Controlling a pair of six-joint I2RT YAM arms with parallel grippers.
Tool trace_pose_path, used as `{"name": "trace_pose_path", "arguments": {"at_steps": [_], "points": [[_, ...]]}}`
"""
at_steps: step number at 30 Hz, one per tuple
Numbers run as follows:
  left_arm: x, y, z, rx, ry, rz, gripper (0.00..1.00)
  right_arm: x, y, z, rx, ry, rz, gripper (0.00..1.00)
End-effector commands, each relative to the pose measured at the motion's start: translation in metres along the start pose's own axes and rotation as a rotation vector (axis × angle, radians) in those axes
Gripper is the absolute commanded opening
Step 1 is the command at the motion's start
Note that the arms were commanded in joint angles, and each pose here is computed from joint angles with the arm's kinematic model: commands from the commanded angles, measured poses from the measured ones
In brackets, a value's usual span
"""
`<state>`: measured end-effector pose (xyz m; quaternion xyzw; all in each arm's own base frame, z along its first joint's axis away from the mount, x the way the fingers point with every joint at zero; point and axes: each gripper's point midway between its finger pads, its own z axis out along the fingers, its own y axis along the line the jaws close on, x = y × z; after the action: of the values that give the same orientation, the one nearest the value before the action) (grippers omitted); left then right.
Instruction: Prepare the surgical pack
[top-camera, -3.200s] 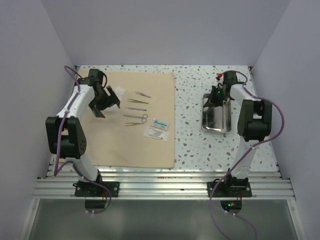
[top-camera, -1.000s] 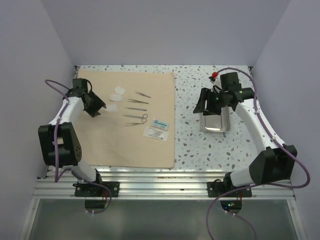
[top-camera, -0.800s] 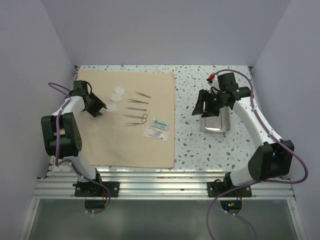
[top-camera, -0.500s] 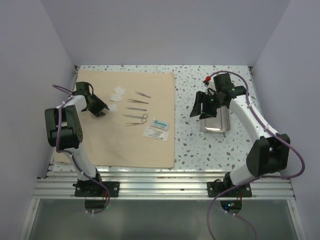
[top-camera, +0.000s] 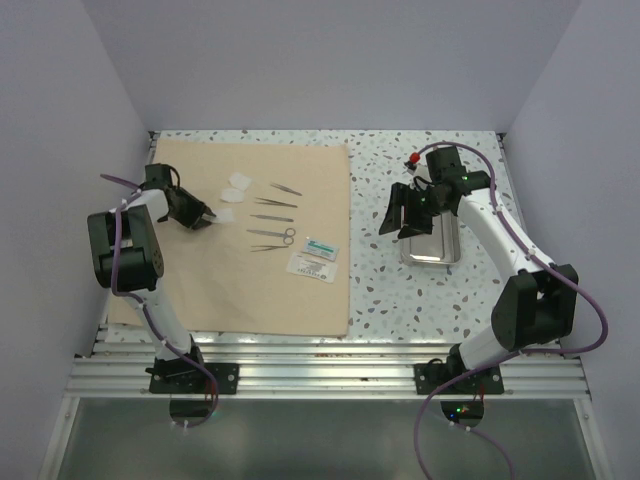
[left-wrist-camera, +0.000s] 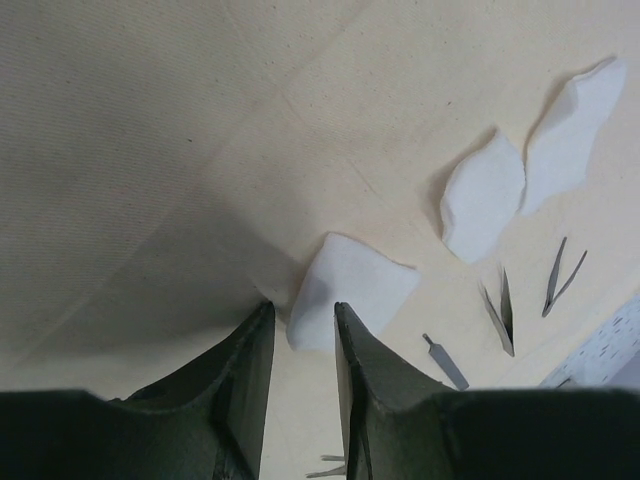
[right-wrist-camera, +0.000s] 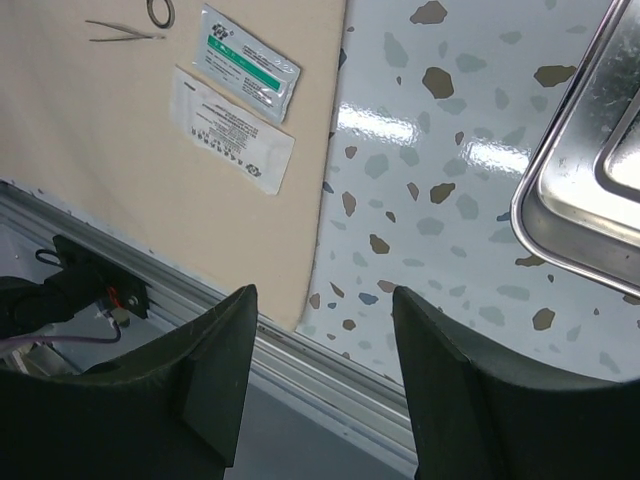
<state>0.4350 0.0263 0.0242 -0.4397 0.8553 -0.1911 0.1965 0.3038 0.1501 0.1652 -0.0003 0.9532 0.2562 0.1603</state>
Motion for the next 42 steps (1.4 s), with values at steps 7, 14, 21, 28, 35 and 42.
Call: {"name": "trace_pose_path", "arguments": {"at_steps": [7, 14, 21, 28, 35, 42], "points": [[-0.008, -0.011, 0.019, 0.077, 0.003, -0.009, 0.29, -0.004, 0.006, -0.004, -0.023, -0.015, -0.035, 0.6], [-0.015, -0.022, 0.006, 0.102, -0.008, 0.051, 0.01, -0.003, 0.006, -0.005, -0.02, -0.015, -0.042, 0.61], [-0.026, -0.056, -0.034, 0.264, -0.129, 0.232, 0.0, -0.007, 0.01, -0.004, -0.04, -0.018, -0.037, 0.61], [-0.007, -0.101, -0.044, 0.58, -0.062, 0.465, 0.0, -0.005, 0.012, 0.002, -0.062, -0.003, -0.023, 0.6], [-0.011, -0.128, -0.036, 0.691, -0.021, 0.475, 0.0, -0.008, 0.01, 0.002, -0.045, -0.004, -0.025, 0.61], [-0.022, -0.135, -0.015, 0.705, 0.002, 0.382, 0.0, -0.009, 0.007, 0.003, -0.027, -0.003, -0.022, 0.61]]}}
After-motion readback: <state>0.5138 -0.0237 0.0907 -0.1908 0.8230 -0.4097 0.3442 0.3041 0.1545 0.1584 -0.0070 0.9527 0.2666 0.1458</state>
